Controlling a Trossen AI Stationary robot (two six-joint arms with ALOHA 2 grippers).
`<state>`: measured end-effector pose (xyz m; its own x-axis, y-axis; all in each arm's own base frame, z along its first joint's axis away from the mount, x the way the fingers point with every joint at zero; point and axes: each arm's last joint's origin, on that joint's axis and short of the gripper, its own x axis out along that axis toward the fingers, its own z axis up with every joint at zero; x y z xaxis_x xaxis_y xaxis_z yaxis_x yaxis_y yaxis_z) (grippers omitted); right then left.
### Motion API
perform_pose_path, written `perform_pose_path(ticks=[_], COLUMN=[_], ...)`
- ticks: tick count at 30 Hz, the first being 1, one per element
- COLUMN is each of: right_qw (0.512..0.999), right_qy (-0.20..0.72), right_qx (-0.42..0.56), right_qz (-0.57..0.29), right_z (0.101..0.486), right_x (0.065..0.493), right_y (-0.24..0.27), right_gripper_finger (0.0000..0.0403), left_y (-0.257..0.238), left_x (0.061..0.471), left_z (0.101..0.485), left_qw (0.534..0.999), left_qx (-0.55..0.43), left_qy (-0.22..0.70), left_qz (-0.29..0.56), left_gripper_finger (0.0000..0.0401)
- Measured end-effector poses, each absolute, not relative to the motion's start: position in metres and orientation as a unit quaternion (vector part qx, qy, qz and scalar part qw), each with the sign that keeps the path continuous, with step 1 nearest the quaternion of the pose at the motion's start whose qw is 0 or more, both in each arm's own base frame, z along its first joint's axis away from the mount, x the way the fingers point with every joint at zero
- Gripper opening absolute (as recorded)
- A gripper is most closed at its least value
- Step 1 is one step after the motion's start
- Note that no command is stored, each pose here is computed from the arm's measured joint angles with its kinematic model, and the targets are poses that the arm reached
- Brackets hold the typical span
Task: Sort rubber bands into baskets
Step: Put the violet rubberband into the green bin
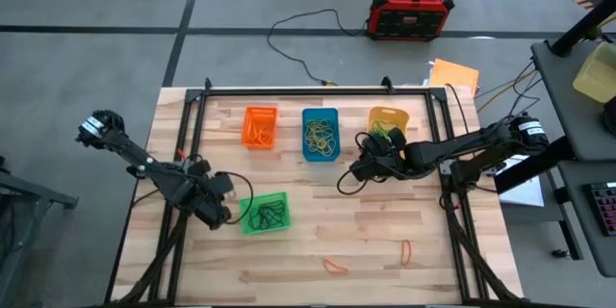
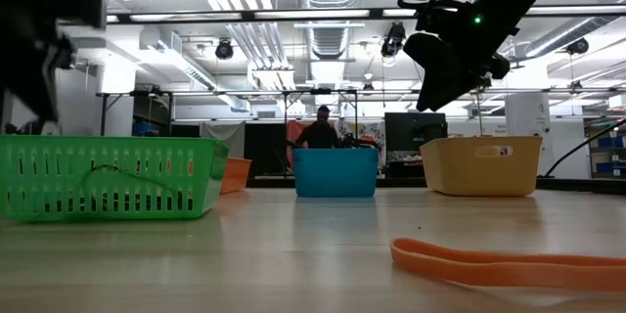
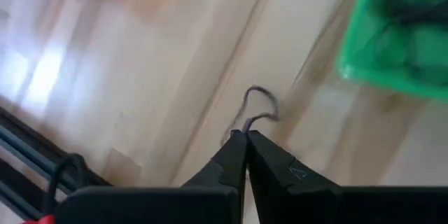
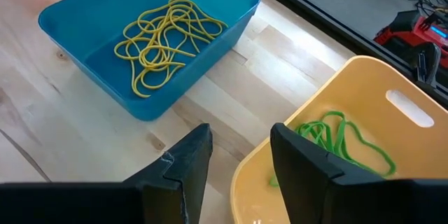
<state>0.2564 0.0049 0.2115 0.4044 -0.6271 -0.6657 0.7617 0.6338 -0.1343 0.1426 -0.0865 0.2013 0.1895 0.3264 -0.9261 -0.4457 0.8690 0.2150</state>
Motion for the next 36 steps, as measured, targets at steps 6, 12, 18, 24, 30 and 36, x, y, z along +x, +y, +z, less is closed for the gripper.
perform_pose_path(ticks=[6, 12, 18, 24, 30, 36], right_qw=[0.832, 0.833, 0.834, 0.835, 0.835, 0.835], right_qy=[0.353, 0.355, 0.355, 0.355, 0.355, 0.355], right_qx=[0.095, 0.092, 0.091, 0.091, 0.091, 0.091], right_qz=[-0.417, -0.414, -0.412, -0.411, -0.411, -0.411], right_z=[0.211, 0.210, 0.210, 0.210, 0.210, 0.210], right_x=[0.256, 0.256, 0.256, 0.256, 0.256, 0.256], right_y=[0.005, 0.007, 0.008, 0.008, 0.008, 0.008], right_gripper_finger=[0.0137, 0.0136, 0.0141, 0.0137, 0.0136, 0.0142], left_y=[-0.093, -0.098, -0.101, -0.103, -0.112, -0.125], left_x=[0.155, 0.164, 0.170, 0.173, 0.186, 0.205], left_z=[0.245, 0.276, 0.307, 0.342, 0.350, 0.328], left_qw=[0.804, 0.837, 0.865, 0.892, 0.907, 0.891], left_qx=[-0.039, -0.030, -0.023, -0.032, -0.028, 0.006], left_qy=[0.549, 0.506, 0.470, 0.425, 0.401, 0.437], left_qz=[0.227, 0.204, 0.176, 0.149, 0.125, 0.126], left_gripper_finger=[0.0000, 0.0000, 0.0000, 0.0000, 0.0000, 0.0000])
